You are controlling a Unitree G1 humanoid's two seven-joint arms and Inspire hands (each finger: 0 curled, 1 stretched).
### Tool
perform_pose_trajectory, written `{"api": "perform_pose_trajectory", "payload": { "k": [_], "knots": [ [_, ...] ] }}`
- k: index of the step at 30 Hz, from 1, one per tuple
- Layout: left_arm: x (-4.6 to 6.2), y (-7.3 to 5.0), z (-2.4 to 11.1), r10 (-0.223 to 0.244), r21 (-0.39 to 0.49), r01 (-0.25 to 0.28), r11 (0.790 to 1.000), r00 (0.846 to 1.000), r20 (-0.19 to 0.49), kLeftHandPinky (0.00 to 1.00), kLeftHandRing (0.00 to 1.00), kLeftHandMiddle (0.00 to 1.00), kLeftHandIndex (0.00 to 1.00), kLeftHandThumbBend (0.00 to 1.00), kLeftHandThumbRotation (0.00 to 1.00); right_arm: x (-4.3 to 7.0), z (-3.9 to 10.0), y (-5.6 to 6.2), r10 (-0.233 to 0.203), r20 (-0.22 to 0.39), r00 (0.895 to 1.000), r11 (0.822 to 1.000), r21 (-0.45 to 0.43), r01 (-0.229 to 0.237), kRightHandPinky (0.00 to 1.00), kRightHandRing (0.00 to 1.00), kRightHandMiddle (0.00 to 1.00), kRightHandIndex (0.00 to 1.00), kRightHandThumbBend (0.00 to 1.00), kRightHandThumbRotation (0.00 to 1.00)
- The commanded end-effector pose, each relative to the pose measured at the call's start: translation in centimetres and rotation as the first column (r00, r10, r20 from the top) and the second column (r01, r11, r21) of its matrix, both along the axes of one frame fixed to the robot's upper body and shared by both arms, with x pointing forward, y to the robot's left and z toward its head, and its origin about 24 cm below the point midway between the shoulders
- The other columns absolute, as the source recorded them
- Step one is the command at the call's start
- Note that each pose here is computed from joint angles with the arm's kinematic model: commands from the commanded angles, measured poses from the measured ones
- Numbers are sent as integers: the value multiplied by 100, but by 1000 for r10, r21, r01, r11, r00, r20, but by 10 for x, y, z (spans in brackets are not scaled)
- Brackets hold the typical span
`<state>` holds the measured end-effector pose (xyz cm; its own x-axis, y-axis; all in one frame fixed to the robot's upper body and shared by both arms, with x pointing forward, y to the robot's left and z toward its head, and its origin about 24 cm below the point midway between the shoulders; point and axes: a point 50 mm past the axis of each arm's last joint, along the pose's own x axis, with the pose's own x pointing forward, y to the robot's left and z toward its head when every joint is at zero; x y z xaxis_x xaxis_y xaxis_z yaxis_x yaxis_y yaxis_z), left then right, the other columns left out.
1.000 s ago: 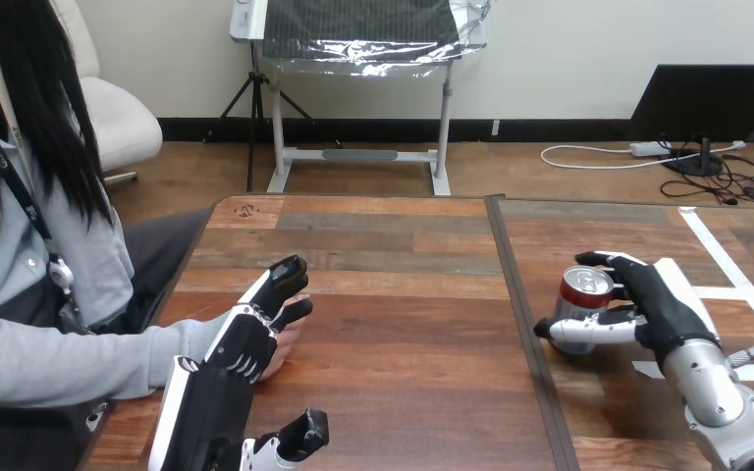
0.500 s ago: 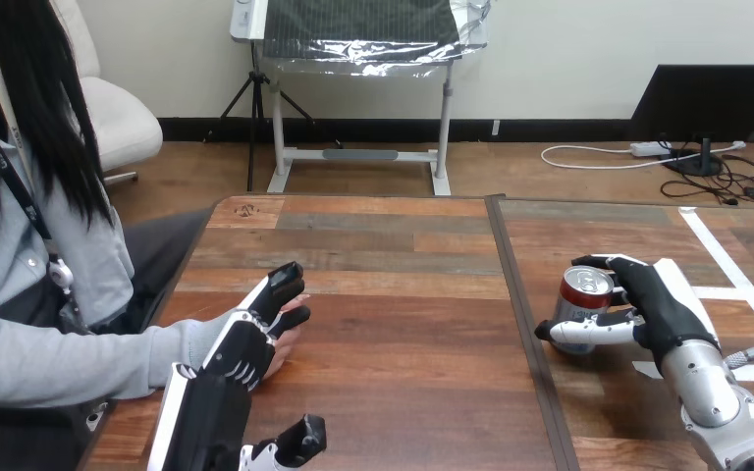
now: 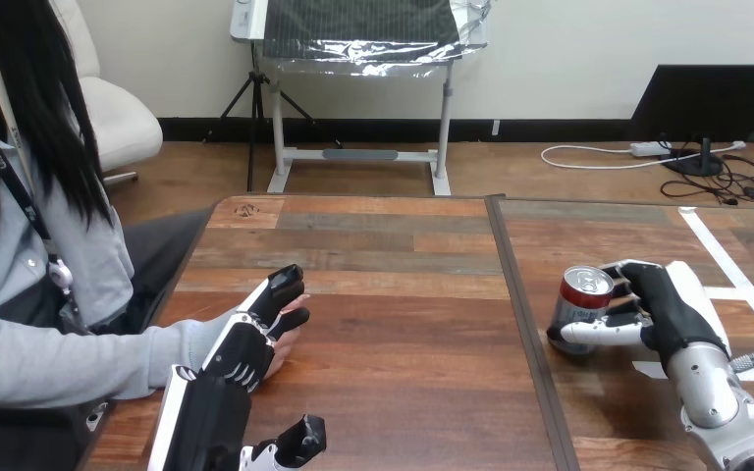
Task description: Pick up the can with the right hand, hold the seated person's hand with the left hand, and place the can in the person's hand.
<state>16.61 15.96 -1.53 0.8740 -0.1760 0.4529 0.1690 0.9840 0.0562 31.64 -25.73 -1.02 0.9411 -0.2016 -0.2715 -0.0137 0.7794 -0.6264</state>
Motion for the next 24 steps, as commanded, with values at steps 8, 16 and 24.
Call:
{"api": "perform_pose_trajectory", "payload": {
  "k": [8,16,24],
  "knots": [
    [11,-3,16,-6,2,6,1000,994,108,84,90,90,87,96,65,26,31,10,7,121,993,1000,-4,-6,50,52,56,58,83,0],
    [12,-4,15,-9,-2,10,1000,994,105,83,90,91,87,96,65,27,33,11,11,134,991,1000,-6,-10,48,51,54,55,83,0],
    [12,-4,15,-8,-3,8,1000,995,102,83,91,91,87,97,65,27,35,12,15,149,989,1000,-7,-15,47,51,54,55,83,0]
  ]
}}
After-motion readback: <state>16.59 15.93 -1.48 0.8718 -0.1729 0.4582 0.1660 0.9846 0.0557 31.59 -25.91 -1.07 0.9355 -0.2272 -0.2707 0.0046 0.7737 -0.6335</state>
